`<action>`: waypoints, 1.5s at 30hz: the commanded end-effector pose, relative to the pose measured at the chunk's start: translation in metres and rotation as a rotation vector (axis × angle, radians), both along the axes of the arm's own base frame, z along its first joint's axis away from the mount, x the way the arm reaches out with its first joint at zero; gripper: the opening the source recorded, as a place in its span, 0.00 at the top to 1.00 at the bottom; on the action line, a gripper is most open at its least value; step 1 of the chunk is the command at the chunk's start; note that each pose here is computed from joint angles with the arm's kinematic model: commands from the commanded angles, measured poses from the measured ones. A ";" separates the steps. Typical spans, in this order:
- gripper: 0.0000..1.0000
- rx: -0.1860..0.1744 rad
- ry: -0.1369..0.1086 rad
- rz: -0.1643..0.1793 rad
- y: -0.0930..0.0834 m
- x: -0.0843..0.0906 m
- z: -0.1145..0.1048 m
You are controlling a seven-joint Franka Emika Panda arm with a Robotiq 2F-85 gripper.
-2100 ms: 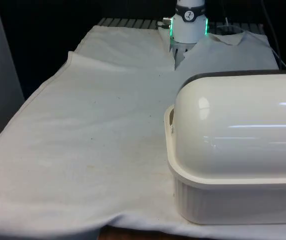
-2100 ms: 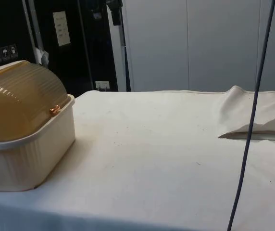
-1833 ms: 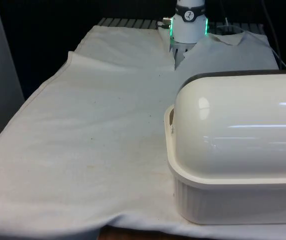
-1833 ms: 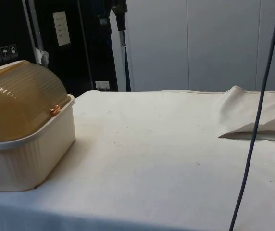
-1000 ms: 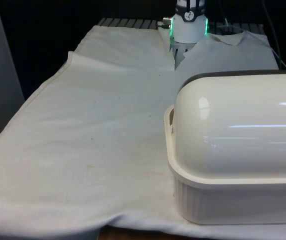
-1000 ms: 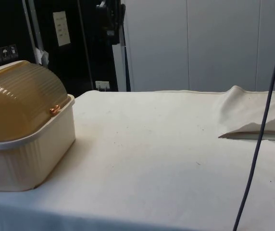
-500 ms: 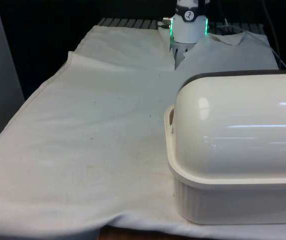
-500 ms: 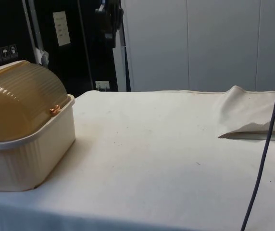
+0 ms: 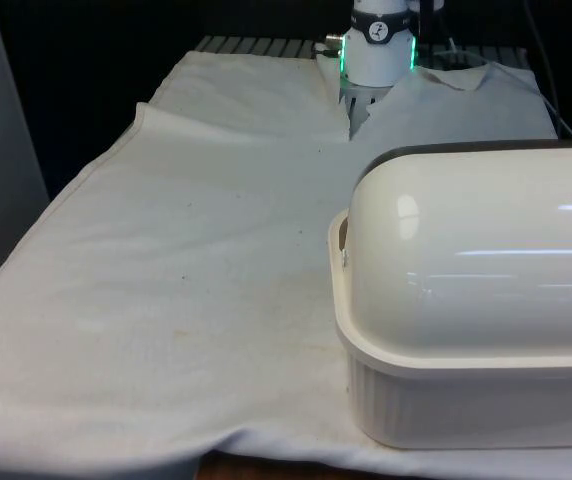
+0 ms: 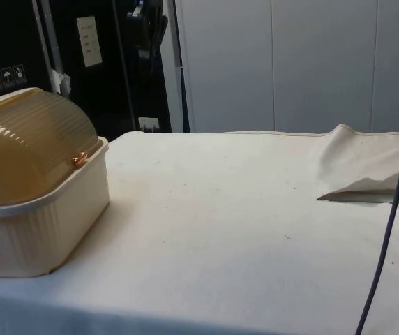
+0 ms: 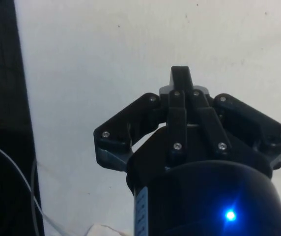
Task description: Open the lid, then close it.
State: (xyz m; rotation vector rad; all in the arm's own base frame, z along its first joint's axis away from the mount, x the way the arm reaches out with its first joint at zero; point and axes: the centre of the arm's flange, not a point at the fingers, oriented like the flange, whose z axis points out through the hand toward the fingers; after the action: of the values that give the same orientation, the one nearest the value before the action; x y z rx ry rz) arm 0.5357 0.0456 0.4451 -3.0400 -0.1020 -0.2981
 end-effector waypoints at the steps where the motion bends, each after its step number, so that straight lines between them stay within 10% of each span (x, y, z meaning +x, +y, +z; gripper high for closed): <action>1: 1.00 0.015 -0.022 0.009 0.005 0.000 0.001; 45: 1.00 0.034 -0.271 0.133 0.036 -0.015 -0.034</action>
State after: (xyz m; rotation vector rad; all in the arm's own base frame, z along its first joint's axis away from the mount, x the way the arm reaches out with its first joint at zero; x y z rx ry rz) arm 0.5225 0.0780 0.4112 -2.9394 -0.3040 -0.6698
